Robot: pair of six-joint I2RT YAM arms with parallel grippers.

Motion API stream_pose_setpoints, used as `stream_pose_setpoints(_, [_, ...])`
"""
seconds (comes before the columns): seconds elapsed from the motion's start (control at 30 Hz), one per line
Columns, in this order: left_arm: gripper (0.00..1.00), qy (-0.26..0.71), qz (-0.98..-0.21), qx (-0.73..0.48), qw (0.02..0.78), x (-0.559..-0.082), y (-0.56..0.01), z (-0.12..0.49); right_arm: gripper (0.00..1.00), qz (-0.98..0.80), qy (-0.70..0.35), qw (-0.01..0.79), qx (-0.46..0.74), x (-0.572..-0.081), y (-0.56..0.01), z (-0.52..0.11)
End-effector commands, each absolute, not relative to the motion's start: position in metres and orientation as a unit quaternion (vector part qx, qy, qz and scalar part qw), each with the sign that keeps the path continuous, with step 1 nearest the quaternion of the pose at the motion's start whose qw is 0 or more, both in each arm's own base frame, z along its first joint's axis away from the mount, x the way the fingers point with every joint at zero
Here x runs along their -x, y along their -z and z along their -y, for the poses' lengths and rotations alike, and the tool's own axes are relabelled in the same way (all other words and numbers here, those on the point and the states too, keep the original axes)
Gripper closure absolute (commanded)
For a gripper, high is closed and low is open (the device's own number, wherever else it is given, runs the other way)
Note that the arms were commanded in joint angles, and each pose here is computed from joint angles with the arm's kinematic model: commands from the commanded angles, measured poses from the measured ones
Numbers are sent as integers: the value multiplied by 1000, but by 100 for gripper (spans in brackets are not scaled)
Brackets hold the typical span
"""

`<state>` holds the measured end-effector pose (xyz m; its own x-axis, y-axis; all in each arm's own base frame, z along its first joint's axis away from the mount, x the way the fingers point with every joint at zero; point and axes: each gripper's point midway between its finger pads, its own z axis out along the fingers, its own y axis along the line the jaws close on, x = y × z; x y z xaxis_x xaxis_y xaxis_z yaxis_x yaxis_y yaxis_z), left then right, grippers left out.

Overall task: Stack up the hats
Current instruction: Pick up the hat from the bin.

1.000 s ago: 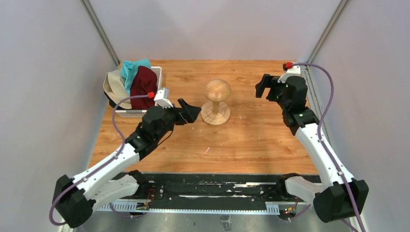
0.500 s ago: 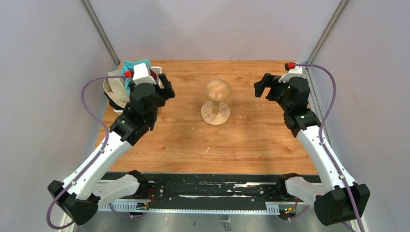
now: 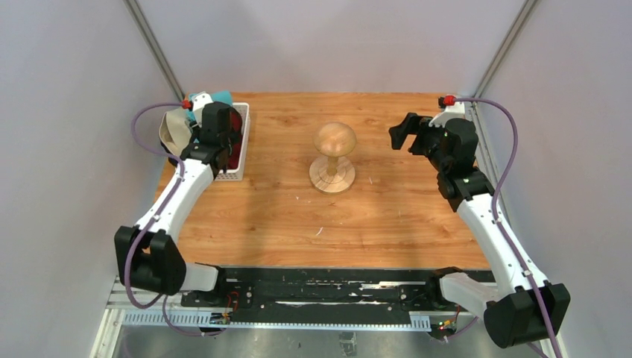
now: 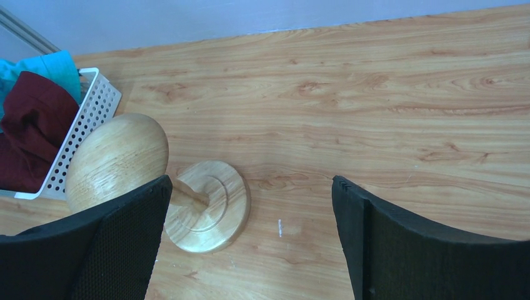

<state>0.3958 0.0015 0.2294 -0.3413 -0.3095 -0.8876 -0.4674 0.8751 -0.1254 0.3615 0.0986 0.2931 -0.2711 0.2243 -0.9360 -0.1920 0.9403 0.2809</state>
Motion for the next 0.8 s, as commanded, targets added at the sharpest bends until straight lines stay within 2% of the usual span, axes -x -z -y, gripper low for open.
stream_pose_setpoints(0.0, [46, -54, -810, 270, 518, -413, -211, -12, 2, -766, -182, 617, -16, -363, -303, -97])
stream_pose_setpoints(0.5, [46, -48, -825, 271, 493, -465, -169, -18, 2, -774, -166, 611, -17, -368, -293, -93])
stream_pose_setpoints(0.6, [50, -56, -827, 271, 489, -470, -165, -22, 2, -775, -164, 610, -18, -368, -292, -92])
stream_pose_setpoints(0.7, [58, -68, -826, 272, 490, -472, -163, -28, 2, -775, -165, 609, -18, -368, -292, -93])
stream_pose_setpoints(0.77, [59, -72, -828, 271, 486, -474, -161, -31, 2, -776, -165, 609, -18, -368, -291, -93])
